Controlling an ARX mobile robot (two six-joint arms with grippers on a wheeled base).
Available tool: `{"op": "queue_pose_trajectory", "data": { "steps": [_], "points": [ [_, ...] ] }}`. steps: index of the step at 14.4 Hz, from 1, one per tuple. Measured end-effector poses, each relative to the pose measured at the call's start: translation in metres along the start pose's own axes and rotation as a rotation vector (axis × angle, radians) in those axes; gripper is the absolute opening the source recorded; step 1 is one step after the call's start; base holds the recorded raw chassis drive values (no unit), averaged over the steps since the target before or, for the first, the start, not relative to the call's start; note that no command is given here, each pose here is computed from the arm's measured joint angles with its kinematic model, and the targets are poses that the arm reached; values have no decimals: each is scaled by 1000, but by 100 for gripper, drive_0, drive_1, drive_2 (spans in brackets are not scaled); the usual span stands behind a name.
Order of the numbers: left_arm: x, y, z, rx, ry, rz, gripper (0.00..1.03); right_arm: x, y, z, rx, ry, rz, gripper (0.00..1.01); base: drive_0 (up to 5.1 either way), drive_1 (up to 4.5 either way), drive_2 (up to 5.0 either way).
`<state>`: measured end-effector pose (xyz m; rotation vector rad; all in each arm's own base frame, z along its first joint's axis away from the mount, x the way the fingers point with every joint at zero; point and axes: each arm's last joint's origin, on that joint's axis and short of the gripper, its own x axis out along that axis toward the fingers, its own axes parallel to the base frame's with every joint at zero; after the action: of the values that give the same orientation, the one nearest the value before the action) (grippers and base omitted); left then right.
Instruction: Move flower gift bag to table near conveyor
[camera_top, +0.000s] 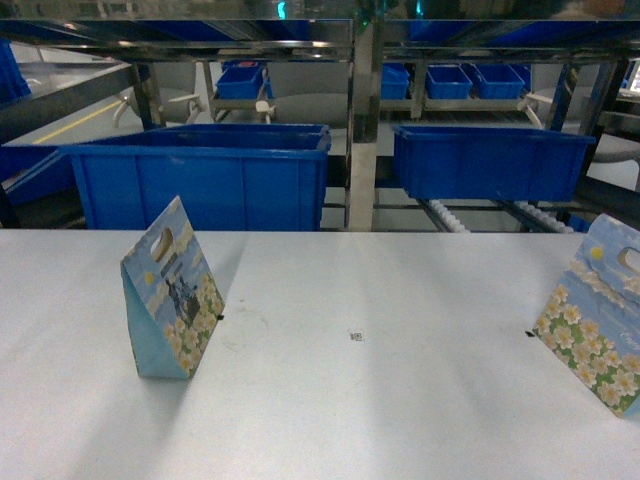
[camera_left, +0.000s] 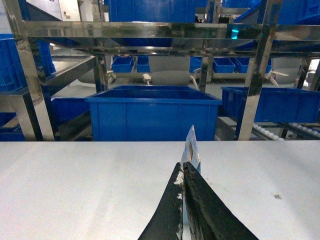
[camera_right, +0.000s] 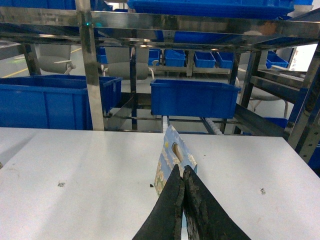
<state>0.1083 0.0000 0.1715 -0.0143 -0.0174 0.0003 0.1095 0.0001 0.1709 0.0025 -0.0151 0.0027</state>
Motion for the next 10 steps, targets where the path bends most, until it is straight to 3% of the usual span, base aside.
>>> {"op": "queue_pose_trajectory", "data": {
  "steps": [5, 6, 10],
  "points": [
    [-10, 0, -6, 0, 42, 0, 2, -4, 0, -2, 0, 14, 0, 2, 0, 0, 0],
    [-11, 0, -1, 0, 1, 1, 2, -11, 0, -5, 0, 30, 0, 2, 0, 0, 0],
    [-11, 0, -4, 0, 16, 0, 2, -12, 0, -3, 0, 9, 0, 2, 0, 0, 0]
  ]
}}
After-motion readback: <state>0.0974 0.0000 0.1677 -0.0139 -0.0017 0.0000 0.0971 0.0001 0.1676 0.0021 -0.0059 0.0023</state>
